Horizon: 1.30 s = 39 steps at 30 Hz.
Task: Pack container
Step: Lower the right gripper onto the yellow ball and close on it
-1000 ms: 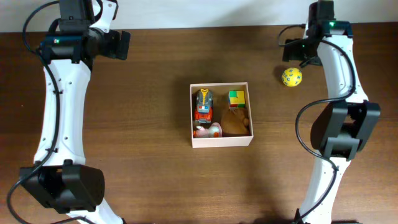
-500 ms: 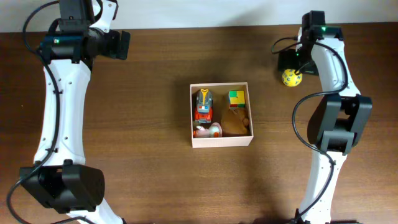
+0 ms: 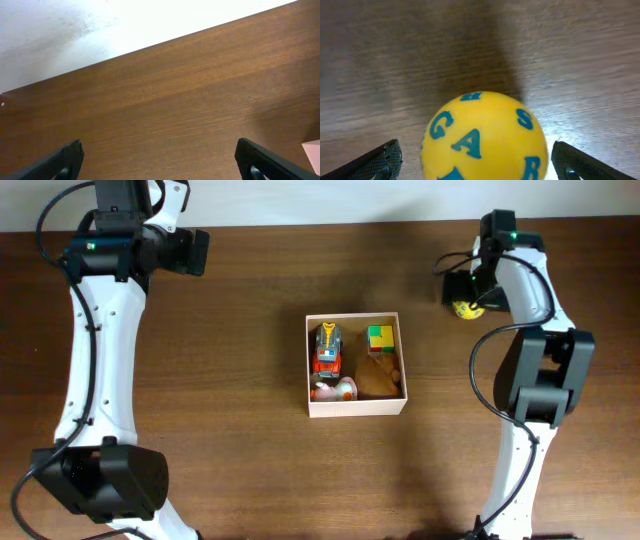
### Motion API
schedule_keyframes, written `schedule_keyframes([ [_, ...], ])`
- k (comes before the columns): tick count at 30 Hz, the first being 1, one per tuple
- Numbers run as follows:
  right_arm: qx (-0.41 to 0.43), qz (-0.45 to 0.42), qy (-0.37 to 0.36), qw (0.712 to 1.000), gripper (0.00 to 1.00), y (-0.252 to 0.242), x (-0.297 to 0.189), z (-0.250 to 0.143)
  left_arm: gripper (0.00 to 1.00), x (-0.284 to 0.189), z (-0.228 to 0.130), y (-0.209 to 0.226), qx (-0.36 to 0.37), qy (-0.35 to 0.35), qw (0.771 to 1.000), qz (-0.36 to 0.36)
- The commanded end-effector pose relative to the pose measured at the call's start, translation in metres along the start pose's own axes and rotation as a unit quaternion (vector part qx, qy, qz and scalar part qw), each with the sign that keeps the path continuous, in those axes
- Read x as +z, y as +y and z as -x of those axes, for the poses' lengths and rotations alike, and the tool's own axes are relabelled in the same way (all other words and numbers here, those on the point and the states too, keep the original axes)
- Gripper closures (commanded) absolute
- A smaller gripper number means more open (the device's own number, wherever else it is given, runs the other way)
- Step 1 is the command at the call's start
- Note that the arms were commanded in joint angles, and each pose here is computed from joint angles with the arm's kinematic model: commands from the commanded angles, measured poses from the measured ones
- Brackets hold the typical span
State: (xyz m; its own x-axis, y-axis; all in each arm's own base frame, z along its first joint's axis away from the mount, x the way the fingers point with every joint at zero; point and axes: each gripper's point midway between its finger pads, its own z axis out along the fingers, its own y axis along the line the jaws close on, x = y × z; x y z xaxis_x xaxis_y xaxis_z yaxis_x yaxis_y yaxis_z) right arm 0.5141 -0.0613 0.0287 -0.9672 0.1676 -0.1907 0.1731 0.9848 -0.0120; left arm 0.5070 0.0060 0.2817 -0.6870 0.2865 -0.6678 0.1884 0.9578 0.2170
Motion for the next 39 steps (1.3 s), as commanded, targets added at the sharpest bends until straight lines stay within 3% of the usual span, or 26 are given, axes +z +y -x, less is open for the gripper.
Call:
schedule_keyframes([
  [1,0.002,0.005,0.015,1.0,0.01,-0.002,0.013,-0.008,0.01,-0.007,0.007,0.002,-0.004,-0.012,1.0,0.004],
  [25,0.005,-0.012,-0.043,0.999,0.01,-0.008,0.018,0.019,0.01,-0.007,0.007,0.002,-0.004,-0.012,1.0,0.004],
  [39,0.018,-0.021,-0.016,0.999,0.01,-0.026,0.039,-0.001,0.01,-0.007,0.007,0.002,-0.005,-0.012,1.0,0.004],
])
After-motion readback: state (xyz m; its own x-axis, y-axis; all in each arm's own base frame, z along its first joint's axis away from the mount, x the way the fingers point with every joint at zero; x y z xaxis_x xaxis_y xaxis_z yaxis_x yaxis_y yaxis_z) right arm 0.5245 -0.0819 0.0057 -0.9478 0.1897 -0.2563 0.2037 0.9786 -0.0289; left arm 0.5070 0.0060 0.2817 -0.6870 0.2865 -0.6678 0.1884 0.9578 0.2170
